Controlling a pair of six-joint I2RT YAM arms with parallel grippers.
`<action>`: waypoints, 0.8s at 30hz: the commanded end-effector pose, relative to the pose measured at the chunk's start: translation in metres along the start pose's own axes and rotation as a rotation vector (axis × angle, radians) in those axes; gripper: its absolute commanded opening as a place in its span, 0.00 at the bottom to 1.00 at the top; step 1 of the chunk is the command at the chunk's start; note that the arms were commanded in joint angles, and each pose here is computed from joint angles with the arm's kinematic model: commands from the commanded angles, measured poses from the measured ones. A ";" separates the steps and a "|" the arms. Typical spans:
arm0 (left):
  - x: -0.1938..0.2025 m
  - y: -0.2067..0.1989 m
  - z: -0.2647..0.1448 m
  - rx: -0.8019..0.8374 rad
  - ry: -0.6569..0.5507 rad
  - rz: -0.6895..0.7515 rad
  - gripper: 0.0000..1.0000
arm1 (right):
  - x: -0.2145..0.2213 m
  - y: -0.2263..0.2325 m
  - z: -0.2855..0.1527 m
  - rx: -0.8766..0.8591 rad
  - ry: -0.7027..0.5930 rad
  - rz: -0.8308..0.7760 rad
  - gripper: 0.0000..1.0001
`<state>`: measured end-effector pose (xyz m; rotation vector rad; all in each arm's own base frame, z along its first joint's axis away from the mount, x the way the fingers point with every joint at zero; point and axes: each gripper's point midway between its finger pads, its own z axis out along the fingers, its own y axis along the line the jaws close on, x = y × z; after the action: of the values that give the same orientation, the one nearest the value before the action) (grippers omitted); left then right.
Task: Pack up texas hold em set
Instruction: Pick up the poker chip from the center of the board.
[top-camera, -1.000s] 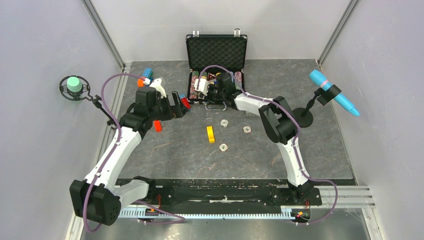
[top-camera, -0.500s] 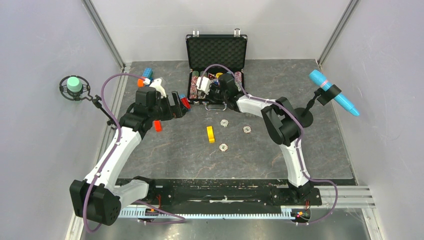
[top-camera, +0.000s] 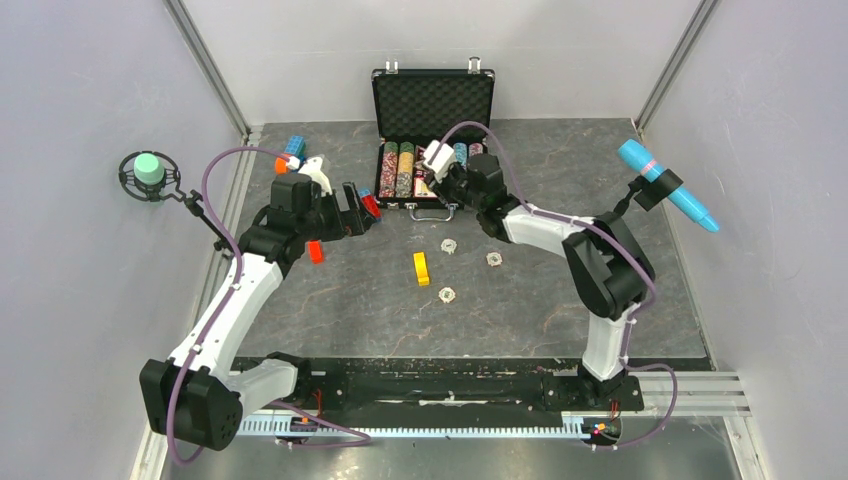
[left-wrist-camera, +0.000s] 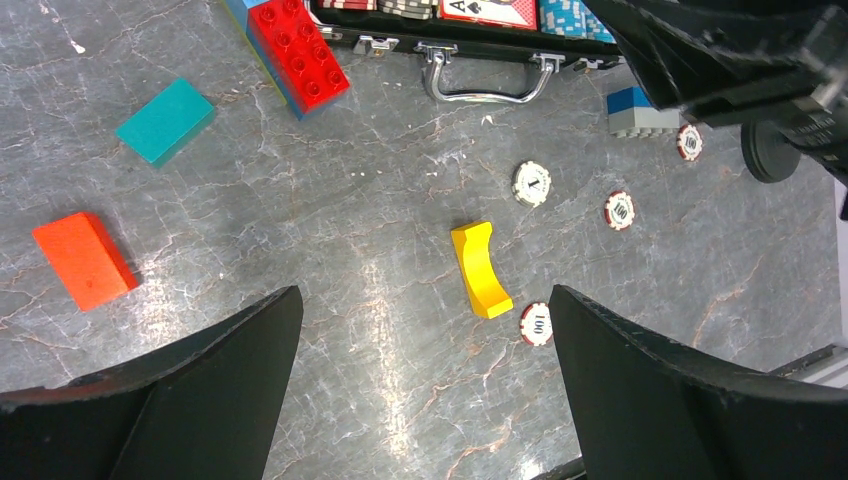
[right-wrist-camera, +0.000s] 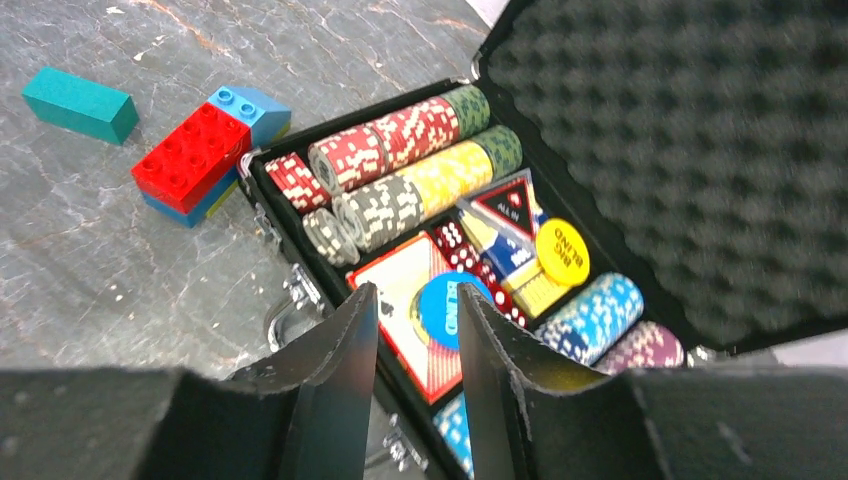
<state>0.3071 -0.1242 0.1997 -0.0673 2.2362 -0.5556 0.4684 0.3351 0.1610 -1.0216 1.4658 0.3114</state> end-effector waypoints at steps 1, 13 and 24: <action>-0.004 0.000 0.003 0.022 -0.016 0.044 1.00 | -0.018 -0.019 -0.035 0.146 -0.022 0.144 0.37; -0.003 0.000 0.004 0.022 -0.011 0.040 1.00 | 0.052 -0.002 -0.087 0.285 0.489 0.531 0.40; -0.003 -0.001 0.003 0.026 -0.011 0.040 1.00 | 0.091 0.048 -0.095 0.212 0.692 0.687 0.57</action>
<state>0.3077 -0.1246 0.1970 -0.0681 2.2457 -0.5596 0.3992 0.2541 0.0944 -0.4676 2.3240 0.2703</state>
